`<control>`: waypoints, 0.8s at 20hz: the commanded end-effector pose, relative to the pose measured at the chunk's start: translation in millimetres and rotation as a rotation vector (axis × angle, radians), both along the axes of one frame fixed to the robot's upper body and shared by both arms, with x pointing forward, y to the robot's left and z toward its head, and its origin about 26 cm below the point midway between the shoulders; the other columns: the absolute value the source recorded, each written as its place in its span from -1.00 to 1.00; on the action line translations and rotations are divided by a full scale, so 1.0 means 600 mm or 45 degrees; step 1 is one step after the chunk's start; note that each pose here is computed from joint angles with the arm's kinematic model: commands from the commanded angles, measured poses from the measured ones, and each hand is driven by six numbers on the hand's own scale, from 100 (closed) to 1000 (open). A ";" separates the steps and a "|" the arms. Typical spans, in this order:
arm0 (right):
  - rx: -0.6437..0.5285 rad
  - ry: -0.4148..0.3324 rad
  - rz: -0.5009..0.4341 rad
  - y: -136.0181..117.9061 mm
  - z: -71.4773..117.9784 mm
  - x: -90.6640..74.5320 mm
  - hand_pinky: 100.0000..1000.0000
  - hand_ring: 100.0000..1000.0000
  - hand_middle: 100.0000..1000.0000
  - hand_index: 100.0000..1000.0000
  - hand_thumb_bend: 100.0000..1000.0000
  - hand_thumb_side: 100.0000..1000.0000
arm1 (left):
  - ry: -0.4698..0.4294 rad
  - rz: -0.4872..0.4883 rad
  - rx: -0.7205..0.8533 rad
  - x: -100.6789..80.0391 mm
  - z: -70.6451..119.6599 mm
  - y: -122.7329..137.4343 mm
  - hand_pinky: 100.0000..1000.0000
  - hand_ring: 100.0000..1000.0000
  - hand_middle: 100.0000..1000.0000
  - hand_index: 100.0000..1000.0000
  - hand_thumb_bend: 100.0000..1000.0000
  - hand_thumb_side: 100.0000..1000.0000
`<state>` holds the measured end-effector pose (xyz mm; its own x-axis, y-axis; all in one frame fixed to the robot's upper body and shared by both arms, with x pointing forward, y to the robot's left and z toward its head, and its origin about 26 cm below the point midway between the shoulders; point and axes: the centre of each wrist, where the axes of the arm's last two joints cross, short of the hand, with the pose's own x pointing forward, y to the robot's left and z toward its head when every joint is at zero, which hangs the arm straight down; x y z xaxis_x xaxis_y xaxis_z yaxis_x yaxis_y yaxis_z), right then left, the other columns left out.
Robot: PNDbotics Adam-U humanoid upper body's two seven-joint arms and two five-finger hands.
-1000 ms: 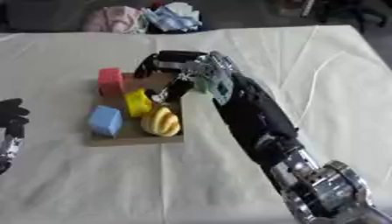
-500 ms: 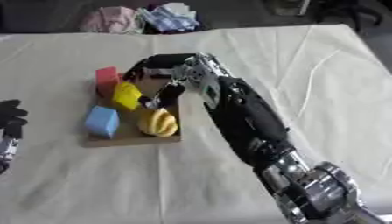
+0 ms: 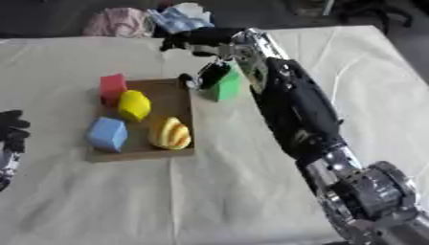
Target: Pick up objects on the table and place them in the box.
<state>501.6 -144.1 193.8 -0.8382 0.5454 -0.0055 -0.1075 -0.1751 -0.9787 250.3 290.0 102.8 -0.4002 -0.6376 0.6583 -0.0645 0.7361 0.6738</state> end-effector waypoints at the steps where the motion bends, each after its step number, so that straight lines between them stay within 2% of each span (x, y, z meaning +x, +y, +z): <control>1: -0.256 0.030 0.138 -0.037 0.019 0.011 0.91 1.00 1.00 1.00 -1.00 -0.52 | -0.027 -0.003 0.013 0.000 0.010 0.000 0.39 0.30 0.29 0.72 -1.00 0.34; 2: -0.243 0.037 0.107 -0.042 0.014 0.012 0.91 1.00 1.00 1.00 -1.00 -0.68 | -0.027 -0.003 0.012 -0.001 0.010 0.000 0.39 0.30 0.29 0.72 -1.00 0.34; 3: -0.231 0.043 0.077 -0.046 0.009 0.013 0.91 1.00 1.00 1.00 -1.00 -0.54 | -0.027 -0.003 0.012 -0.001 0.010 0.000 0.39 0.30 0.29 0.72 -1.00 0.34; 8: -0.186 0.050 -0.044 -0.058 -0.011 0.015 0.91 1.00 1.00 1.00 -1.00 -0.54 | -0.027 -0.004 0.009 -0.001 0.009 -0.001 0.39 0.30 0.30 0.72 -1.00 0.34; 16: -0.131 0.030 -0.124 -0.057 -0.048 0.015 0.89 0.97 0.99 1.00 -1.00 -0.52 | -0.026 -0.006 0.005 0.000 0.010 -0.001 0.39 0.30 0.30 0.72 -1.00 0.34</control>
<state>508.2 -176.3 154.3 -0.7817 0.6234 -0.0194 -0.1816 -0.2573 -0.9491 250.1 288.9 101.9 -0.3993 -0.6330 0.6633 -0.0647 0.7411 0.6683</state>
